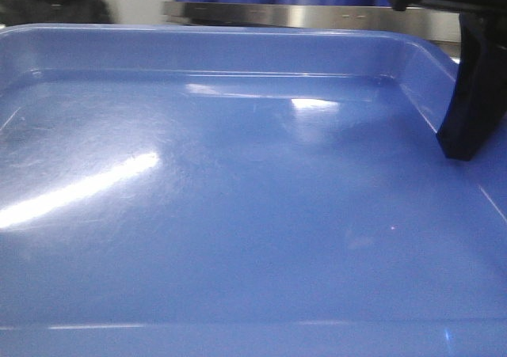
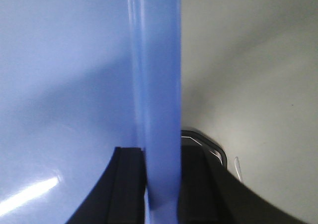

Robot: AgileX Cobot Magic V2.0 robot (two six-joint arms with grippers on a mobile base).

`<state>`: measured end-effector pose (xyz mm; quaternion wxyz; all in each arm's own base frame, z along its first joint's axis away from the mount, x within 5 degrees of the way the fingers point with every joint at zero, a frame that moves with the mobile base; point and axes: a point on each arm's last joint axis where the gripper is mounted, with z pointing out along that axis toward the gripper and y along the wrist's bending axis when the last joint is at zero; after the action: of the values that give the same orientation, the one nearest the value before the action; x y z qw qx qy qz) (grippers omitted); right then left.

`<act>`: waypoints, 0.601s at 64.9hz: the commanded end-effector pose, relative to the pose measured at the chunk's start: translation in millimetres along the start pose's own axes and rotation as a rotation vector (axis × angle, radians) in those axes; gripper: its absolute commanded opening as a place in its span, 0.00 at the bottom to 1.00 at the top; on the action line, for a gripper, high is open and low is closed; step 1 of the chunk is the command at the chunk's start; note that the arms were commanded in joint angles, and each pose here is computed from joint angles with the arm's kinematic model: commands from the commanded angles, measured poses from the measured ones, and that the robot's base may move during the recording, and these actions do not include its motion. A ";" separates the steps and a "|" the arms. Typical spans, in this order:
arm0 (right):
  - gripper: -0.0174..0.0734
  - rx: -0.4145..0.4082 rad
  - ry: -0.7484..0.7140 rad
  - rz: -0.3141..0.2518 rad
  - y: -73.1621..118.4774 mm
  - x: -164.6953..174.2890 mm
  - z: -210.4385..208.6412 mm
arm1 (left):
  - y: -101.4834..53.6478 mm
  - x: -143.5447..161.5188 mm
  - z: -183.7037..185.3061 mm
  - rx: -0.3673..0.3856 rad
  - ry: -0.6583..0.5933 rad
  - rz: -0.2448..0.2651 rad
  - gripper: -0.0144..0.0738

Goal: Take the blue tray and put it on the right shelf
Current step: 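Hold the tray raised in both grippers while the base drives to the shelf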

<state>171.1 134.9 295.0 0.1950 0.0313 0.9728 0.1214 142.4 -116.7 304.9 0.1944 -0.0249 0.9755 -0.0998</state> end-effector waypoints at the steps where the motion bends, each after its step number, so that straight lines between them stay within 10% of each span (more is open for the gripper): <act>1: 0.25 -0.032 -0.060 -0.005 1.9 -6.2 -12.9 | -1.4 -4.8 -9.8 0.028 -0.058 -0.019 0.15; 39: 0.25 -0.032 -0.060 -0.005 1.9 -6.2 -12.9 | -1.4 -4.8 -9.8 0.028 -0.058 -0.019 0.15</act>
<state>171.1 134.9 295.0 0.1950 0.0313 0.9728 0.1214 142.4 -116.7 304.9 0.1944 -0.0249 0.9755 -0.0998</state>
